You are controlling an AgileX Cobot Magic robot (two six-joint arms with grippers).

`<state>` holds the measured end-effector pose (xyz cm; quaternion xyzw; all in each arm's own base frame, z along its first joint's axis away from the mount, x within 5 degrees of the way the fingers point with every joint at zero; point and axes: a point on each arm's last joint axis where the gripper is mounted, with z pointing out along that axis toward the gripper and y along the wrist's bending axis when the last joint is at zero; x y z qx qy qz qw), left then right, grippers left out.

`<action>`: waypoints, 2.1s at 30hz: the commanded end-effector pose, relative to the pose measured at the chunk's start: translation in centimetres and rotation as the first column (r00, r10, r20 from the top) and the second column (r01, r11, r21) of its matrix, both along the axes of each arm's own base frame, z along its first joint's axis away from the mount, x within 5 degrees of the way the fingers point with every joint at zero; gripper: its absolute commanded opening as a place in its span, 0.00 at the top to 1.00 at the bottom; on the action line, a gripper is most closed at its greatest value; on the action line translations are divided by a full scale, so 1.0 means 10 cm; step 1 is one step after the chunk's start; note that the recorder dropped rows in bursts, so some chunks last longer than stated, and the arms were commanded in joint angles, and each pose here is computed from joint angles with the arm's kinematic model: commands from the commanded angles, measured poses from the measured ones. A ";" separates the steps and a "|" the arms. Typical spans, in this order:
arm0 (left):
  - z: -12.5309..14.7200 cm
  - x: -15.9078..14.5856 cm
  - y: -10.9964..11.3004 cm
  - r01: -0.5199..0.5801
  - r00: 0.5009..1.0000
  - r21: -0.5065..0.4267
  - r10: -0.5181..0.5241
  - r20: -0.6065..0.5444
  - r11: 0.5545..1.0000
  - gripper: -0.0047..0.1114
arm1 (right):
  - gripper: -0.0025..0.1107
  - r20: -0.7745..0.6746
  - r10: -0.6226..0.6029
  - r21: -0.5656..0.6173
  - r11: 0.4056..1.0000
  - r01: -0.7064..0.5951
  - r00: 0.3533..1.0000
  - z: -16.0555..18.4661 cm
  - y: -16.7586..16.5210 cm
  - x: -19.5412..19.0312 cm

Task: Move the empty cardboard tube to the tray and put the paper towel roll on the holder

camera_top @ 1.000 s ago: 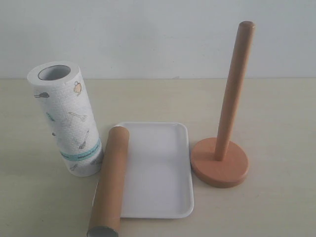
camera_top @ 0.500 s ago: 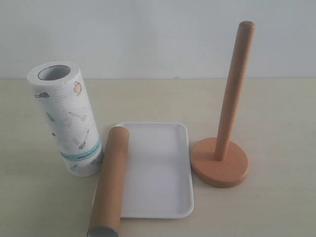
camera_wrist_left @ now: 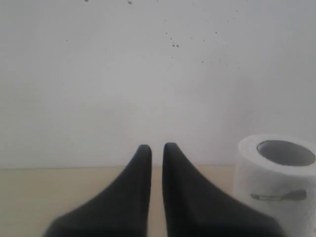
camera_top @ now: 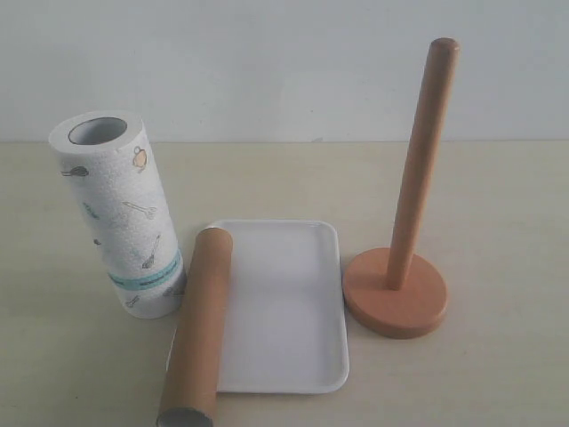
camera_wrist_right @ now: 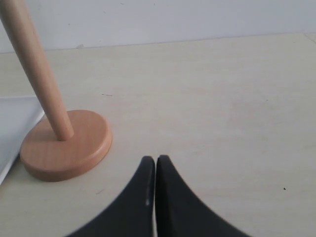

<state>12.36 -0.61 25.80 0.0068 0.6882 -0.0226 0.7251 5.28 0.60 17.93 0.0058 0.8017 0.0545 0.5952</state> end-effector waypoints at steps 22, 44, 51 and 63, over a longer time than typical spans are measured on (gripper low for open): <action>-0.65 0.54 -0.43 0.417 0.860 -0.094 -0.426 -0.279 0.904 0.28 | 0.98 0.009 -0.007 0.000 1.000 0.007 1.000 0.01 0.00 0.00; -0.59 0.68 -0.42 0.409 0.912 0.052 -0.407 -0.057 0.911 0.01 | 0.98 0.024 -0.008 0.001 1.000 0.008 1.000 0.02 -0.01 0.00; -0.79 0.80 -0.45 0.436 0.898 0.002 -0.435 -0.073 0.900 0.01 | 0.98 0.024 -0.008 0.001 1.000 0.008 1.000 0.02 -0.01 0.00; -0.94 1.22 -0.54 0.496 0.864 0.027 -0.491 -0.113 0.868 0.01 | 0.98 0.024 -0.008 0.001 1.000 0.008 1.000 0.02 -0.01 0.00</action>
